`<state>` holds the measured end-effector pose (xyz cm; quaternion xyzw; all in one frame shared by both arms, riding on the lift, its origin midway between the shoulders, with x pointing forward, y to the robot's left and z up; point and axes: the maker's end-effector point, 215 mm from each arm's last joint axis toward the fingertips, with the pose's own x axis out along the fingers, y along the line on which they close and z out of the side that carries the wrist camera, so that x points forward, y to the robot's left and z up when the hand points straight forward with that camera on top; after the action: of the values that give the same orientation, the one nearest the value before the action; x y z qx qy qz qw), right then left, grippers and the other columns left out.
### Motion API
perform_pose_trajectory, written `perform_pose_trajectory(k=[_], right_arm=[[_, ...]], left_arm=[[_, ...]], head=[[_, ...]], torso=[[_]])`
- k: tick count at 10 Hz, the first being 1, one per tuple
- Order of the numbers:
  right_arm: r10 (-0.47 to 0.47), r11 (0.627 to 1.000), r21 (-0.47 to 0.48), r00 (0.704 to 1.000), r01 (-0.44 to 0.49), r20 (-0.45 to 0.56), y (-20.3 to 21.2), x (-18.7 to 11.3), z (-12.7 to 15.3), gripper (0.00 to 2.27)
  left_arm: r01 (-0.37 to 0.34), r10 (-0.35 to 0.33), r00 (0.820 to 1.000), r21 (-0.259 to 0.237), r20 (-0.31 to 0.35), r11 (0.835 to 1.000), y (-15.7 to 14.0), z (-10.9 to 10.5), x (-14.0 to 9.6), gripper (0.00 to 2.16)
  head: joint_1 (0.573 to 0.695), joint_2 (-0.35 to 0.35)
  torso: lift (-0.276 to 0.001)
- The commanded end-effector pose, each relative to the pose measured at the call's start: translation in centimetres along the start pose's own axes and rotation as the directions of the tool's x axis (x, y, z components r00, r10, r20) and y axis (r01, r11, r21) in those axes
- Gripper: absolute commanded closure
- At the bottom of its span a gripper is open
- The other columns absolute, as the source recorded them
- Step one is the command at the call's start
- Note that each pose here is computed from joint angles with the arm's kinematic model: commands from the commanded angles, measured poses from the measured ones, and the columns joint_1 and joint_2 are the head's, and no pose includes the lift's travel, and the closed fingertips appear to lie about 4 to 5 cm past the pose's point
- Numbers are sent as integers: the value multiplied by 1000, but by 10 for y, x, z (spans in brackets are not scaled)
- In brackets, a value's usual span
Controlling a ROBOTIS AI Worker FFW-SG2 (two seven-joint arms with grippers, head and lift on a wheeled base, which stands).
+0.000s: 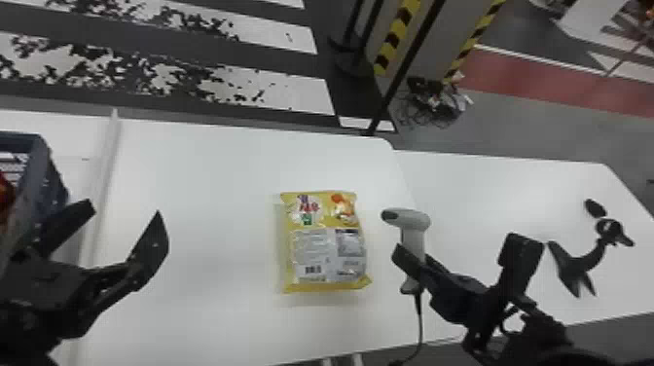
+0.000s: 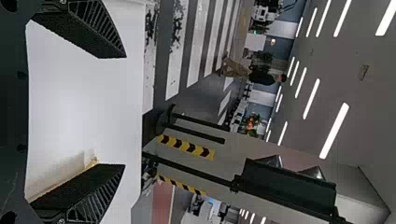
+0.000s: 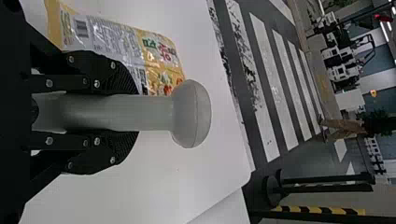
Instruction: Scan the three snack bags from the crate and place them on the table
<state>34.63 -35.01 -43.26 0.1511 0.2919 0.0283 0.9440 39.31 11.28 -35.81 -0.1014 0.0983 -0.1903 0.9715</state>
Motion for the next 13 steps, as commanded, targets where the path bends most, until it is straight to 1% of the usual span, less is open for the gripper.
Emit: perform_pose_trajectory(k=[1, 2, 3, 4, 5, 7, 8, 9, 10, 11, 13], right_arm=[[87, 995, 54, 995, -84, -53, 43, -7, -19, 2250], [130, 990, 62, 986, -124, -108, 65, -12, -36, 2250], [183, 981, 86, 974, -173, -134, 85, -19, -48, 2250], [215, 974, 99, 963, -201, -160, 99, -23, -60, 2250], [217, 975, 93, 958, -203, -186, 106, -20, -74, 2250], [181, 983, 45, 964, -176, -193, 105, 2, -96, 2250], [153, 988, 19, 967, -152, -204, 100, 15, -108, 2250], [121, 992, -11, 977, -125, -177, 95, 26, -107, 2250], [92, 995, -32, 981, -99, -171, 90, 33, -109, 2250], [81, 995, -41, 982, -90, -168, 88, 35, -110, 2250], [80, 995, -35, 977, -88, -196, 93, 32, -123, 2250]], left_arm=[[-18, 18, 1000, -3, -1, 1000, 4, -2, -2, 29], [-25, 25, 1000, -4, 1, 1000, 5, -3, -2, 29], [-45, 45, 999, -8, 7, 999, 8, -4, 0, 29], [-65, 65, 998, -11, 19, 998, 11, -2, 2, 29], [-66, 66, 997, -11, 28, 998, 9, 0, 3, 29], [-110, 111, 993, -17, 49, 994, 18, 9, 0, 29], [-139, 140, 987, -24, 83, 990, 23, 19, -3, 29], [-139, 141, 986, -24, 84, 990, 24, 19, -4, 29], [-141, 142, 986, -23, 85, 990, 24, 19, -5, 29], [-143, 144, 986, -23, 82, 989, 25, 18, -5, 29], [-146, 148, 986, -20, 83, 989, 28, 19, -6, 29]], head=[[695, -350], [695, -323], [695, -299], [695, -257], [695, -221], [695, -178], [695, -168], [695, -150], [695, -147], [695, -149], [695, -148]], torso=[[-62], [-62], [-62], [-62], [-62], [-62], [-62], [-62], [-62], [-62], [-62]])
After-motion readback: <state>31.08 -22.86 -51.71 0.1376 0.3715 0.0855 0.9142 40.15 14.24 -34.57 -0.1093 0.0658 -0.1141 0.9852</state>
